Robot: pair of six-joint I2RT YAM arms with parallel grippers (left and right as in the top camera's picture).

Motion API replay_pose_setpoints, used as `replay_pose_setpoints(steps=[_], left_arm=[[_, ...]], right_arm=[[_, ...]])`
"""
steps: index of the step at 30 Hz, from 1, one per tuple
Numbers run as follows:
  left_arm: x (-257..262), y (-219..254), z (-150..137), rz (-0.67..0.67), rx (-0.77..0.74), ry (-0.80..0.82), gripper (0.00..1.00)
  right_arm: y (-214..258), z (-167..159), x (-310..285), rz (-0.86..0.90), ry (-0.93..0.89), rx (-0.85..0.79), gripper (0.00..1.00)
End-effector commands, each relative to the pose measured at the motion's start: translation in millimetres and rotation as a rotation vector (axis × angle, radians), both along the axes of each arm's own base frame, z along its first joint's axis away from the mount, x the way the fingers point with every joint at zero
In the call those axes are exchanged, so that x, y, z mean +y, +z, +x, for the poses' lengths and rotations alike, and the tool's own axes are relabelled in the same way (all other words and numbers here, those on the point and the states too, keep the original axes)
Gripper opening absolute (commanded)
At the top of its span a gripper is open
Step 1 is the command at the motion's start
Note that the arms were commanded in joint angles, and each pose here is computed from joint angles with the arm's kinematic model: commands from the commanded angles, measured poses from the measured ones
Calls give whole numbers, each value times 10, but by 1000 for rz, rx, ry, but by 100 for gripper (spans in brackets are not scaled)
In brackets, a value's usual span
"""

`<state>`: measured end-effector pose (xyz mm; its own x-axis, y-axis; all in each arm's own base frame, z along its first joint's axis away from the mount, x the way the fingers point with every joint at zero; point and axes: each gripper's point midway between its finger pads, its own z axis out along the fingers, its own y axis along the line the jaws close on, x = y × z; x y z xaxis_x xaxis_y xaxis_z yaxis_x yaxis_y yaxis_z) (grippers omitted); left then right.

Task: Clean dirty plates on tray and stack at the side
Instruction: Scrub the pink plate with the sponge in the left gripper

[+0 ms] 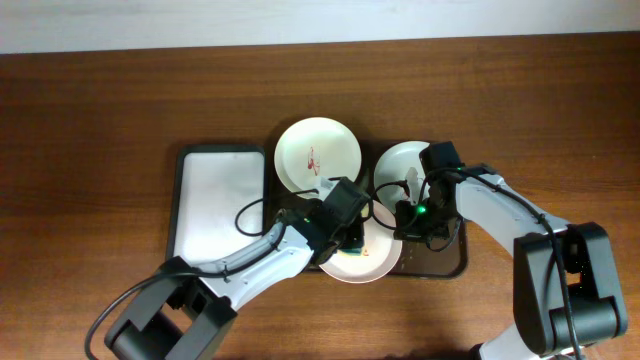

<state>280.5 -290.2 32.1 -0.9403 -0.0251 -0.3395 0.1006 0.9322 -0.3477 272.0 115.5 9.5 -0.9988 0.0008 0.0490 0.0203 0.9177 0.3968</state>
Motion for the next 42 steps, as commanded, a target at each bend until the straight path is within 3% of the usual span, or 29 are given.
replay_pose_setpoints(steps=[1, 7, 15, 24, 31, 38, 42], left_arm=[[-166, -24, -118, -67, 40, -86, 0], [-195, -30, -92, -135, 112, 85, 0], [-310, -252, -196, -116, 138, 73, 0], [365, -406, 25, 218, -40, 236, 0], [529, -288, 220, 313, -161, 258, 0], [292, 45, 362, 265, -195, 160, 0], [-43, 10, 128, 122, -55, 24, 0]], right_arm=[[-46, -22, -27, -24, -4, 12, 4], [-46, -21, -27, -24, -5, 12, 4], [-46, -22, -27, -24, -5, 12, 4], [-46, -23, -27, -23, -5, 13, 4], [-46, -23, -27, -23, -4, 12, 4], [-46, -22, -27, -24, -5, 12, 4], [-46, -22, -27, -24, -5, 12, 4]])
